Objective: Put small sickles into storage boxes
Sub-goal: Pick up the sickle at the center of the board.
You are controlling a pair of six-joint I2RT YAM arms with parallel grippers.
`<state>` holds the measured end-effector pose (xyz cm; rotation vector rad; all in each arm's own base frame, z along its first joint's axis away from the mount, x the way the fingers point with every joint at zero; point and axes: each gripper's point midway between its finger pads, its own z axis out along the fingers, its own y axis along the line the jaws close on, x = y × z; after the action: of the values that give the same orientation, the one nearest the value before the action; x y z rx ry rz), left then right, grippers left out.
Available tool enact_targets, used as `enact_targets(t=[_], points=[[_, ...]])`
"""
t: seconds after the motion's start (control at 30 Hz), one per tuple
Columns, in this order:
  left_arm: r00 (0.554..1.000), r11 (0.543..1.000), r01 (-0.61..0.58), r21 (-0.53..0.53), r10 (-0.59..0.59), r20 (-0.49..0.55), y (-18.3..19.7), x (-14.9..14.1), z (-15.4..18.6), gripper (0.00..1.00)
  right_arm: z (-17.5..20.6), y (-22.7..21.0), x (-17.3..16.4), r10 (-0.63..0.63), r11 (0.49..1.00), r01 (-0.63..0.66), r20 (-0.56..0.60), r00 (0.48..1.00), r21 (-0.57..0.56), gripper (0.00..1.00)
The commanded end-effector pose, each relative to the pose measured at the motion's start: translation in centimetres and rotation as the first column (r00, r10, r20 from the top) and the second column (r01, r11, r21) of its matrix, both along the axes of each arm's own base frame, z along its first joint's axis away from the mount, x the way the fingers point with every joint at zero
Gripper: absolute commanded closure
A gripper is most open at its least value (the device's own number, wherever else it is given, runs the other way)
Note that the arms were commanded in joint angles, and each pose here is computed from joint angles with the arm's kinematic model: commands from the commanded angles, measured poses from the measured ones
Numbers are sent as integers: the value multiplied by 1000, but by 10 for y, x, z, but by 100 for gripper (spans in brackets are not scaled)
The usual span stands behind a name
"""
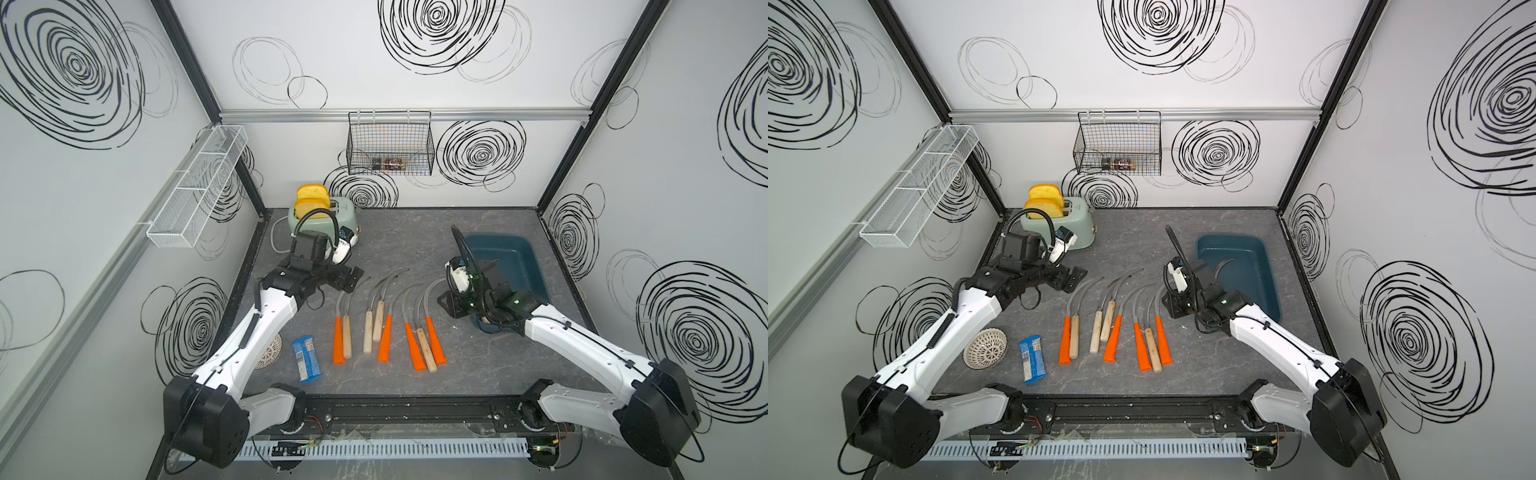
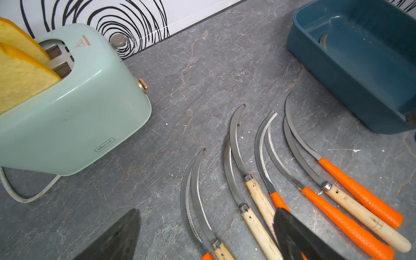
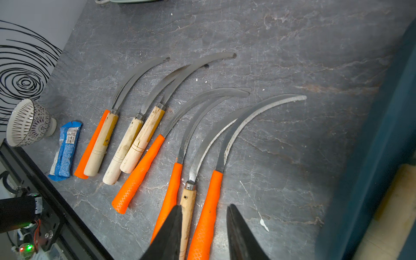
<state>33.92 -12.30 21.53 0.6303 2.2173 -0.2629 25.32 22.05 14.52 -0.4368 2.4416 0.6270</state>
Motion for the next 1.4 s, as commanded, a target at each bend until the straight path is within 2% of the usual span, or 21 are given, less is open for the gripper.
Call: enact_targets(t=[0.0, 0.17, 0.3, 0.4, 0.57, 0.67, 0.87, 1.2, 1.37], points=[[998, 999, 18, -39, -16, 62, -4, 4, 19, 4, -22, -3, -17, 0, 1000, -2, -89, 996, -18, 62], [997, 1000, 14, -17, -13, 75, -1, 1, 20, 4, -28, 0, -21, 12, 1000, -13, -84, 996, -7, 63], [997, 1000, 11, -23, -9, 75, -1, 0, 14, 4, -23, 0, -16, 16, 999, -19, -59, 998, -39, 63], [997, 1000, 10, -16, -9, 76, 0, 2, 12, 4, -34, -2, -17, 20, 998, -22, -51, 999, -53, 63], [995, 1000, 0, -12, 1, 97, 1, 7, 20, 4, -52, 2, -22, 33, 996, -42, -107, 994, -85, 64], [996, 1000, 8, -21, -6, 87, -1, 7, 14, 4, -63, -6, -22, 13, 987, -33, -128, 992, -154, 65], [998, 1000, 13, -16, -11, 63, -3, 10, 5, 4, -73, -1, -28, 27, 980, -55, -143, 989, -193, 65], [997, 1000, 26, -15, -25, 68, -4, 10, 8, 4, -92, 5, -40, 14, 948, -79, -207, 978, -307, 62], [997, 999, 43, -13, -42, 66, -3, 6, 6, 4, -91, 9, -47, -1, 951, -70, -230, 973, -301, 58]])
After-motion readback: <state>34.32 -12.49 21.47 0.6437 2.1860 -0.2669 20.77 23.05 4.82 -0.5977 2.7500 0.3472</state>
